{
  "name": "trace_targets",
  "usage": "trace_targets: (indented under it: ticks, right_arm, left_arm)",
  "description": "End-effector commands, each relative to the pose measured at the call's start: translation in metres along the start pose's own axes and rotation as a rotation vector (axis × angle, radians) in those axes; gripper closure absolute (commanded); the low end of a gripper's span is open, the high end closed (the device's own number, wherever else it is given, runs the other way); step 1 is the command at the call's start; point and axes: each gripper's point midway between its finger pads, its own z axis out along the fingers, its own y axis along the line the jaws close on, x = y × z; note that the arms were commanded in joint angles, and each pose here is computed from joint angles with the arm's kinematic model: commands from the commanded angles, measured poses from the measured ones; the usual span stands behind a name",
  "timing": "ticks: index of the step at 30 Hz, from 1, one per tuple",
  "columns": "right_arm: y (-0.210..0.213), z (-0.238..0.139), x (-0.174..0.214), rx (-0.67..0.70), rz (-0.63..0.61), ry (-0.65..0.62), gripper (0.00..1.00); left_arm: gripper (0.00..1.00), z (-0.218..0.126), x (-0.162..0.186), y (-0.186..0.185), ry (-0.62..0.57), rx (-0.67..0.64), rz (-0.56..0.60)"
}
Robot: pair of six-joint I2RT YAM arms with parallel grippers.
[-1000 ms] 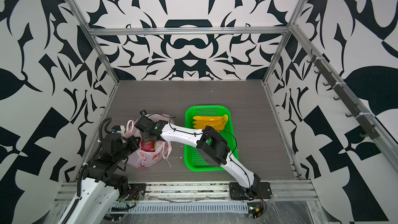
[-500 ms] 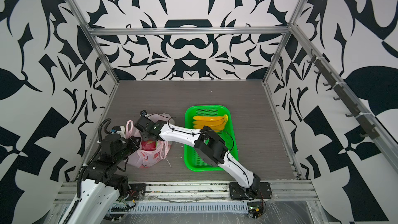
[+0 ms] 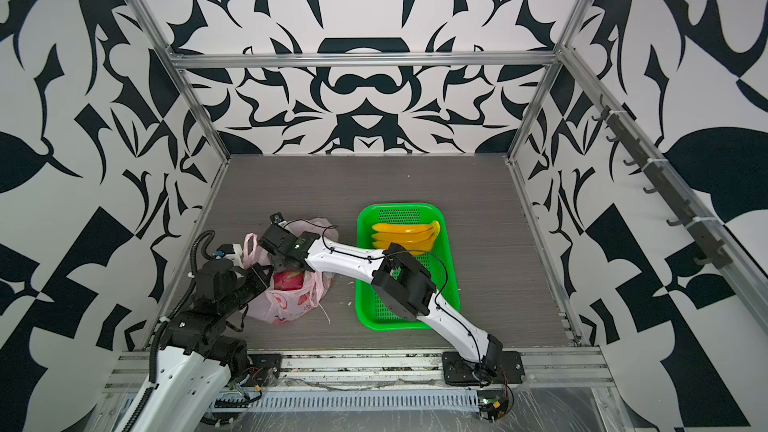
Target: Untie the knot of the plastic bag and take out the fruit
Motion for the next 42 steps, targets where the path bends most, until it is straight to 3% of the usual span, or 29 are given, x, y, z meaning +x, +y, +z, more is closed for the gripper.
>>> trace_targets:
  ticks: [1,10,20,29,42]
  right_arm:
    - [-0.004,-0.001,-0.009,0.024,0.029,-0.015,0.27]
    - [-0.005,0.005,-0.007,0.030,0.034,-0.015,0.28]
    - [-0.005,0.005,-0.010,0.020,0.040,-0.025,0.44]
    - [-0.002,-0.004,-0.019,-0.001,0.040,-0.042,0.51]
    - [-0.004,-0.034,-0.034,-0.013,0.023,-0.084,0.54]
  left_arm:
    - [1.00,0.002,0.004,0.001,0.014,0.009,-0.010]
    - [1.00,0.002,0.003,0.000,0.006,0.013,-0.008]
    - [1.00,0.005,0.003,0.002,0.002,0.012,-0.007]
    - [1.00,0.007,0.000,0.001,-0.007,0.015,0.000]
    - [1.00,0.016,-0.006,-0.004,-0.018,0.028,0.002]
